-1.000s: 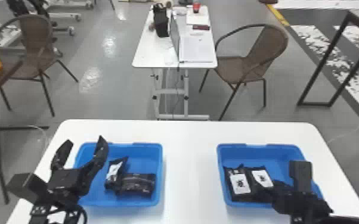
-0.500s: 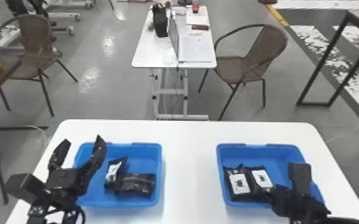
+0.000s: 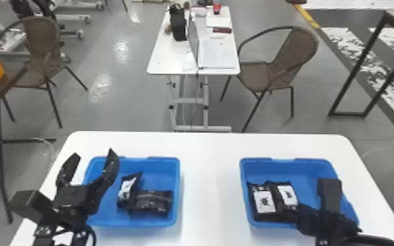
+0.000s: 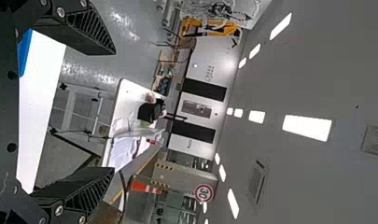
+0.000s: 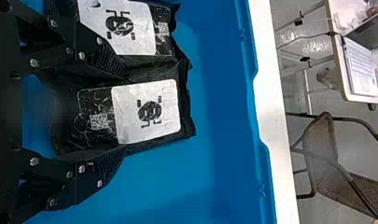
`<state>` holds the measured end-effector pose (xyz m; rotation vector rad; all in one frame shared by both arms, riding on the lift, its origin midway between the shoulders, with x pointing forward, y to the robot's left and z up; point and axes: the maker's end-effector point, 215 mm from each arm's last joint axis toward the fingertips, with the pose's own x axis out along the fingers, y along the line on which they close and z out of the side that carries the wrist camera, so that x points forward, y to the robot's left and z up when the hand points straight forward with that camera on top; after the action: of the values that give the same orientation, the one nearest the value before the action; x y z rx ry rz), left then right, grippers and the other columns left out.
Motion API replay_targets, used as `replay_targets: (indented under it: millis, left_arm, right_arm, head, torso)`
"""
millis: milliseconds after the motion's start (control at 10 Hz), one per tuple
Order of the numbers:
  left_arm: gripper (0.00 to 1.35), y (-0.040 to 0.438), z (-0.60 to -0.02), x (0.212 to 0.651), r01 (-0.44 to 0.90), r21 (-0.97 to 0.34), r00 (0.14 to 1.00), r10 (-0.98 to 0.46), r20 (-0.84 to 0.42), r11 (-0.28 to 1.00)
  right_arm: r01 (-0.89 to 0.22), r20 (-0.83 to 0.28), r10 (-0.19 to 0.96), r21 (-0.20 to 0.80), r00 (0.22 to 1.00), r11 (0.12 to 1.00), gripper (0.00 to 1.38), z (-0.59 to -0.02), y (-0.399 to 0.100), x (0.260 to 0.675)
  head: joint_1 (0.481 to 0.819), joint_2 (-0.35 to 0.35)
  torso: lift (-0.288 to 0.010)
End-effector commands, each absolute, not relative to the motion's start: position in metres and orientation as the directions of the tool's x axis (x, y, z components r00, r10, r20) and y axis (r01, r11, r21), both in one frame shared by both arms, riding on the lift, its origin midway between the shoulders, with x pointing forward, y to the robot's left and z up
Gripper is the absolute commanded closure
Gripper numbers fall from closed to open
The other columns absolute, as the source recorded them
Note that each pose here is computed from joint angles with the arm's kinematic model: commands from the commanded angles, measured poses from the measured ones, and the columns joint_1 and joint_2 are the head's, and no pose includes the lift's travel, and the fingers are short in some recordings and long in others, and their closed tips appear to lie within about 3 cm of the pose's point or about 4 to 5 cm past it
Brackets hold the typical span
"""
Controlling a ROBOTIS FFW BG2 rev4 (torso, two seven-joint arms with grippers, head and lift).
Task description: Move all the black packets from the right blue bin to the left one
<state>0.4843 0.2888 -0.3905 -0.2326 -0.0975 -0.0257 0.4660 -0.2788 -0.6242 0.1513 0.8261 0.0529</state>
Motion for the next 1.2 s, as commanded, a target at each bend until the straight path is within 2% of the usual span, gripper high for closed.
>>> replay_targets:
  millis: [0, 100, 200, 600, 700, 900, 1100]
  left_arm:
    - [0.15, 0.289, -0.393, 0.483, 0.033, -0.232, 0.995, -0.012, 0.095, 0.972]
    - [0.15, 0.290, -0.393, 0.482, 0.032, -0.231, 0.996, -0.010, 0.094, 0.972]
    - [0.15, 0.291, -0.395, 0.481, 0.030, -0.232, 0.996, -0.009, 0.089, 0.972]
    - [0.15, 0.293, -0.393, 0.480, 0.026, -0.230, 0.995, -0.003, 0.098, 0.973]
    - [0.15, 0.293, -0.391, 0.480, 0.025, -0.230, 0.994, -0.001, 0.105, 0.973]
    - [0.15, 0.293, -0.387, 0.482, 0.026, -0.237, 0.993, 0.001, 0.115, 0.971]
    - [0.15, 0.286, -0.387, 0.485, 0.037, -0.270, 0.993, -0.007, 0.114, 0.962]
  right_arm:
    - [0.008, -0.730, 0.122, 0.172, 0.673, 0.985, 0.70, -0.628, -0.278, 0.468]
    - [0.023, -0.752, 0.112, 0.167, 0.650, 0.986, 1.13, -0.629, -0.278, 0.464]
    - [0.032, -0.745, 0.079, 0.133, 0.662, 0.991, 1.24, -0.619, -0.279, 0.463]
    - [0.084, -0.669, 0.041, 0.154, 0.742, 0.984, 1.24, -0.599, -0.280, 0.456]
    - [0.066, -0.622, 0.022, 0.118, 0.783, 0.991, 1.24, -0.575, -0.283, 0.464]
    - [-0.021, -0.506, 0.029, 0.021, 0.862, 1.000, 1.24, -0.516, -0.274, 0.491]
    - [-0.193, -0.362, 0.166, -0.038, 0.917, 0.981, 1.24, -0.458, -0.232, 0.527]
  head:
    - [0.695, 0.011]
    - [0.695, 0.014]
    - [0.695, 0.014]
    - [0.695, 0.019]
    - [0.695, 0.017]
    - [0.695, 0.013]
    - [0.695, 0.028]
  torso:
    - [0.000]
    - [0.000]
    - [0.000]
    - [0.000]
    - [0.000]
    - [0.000]
    - [0.000]
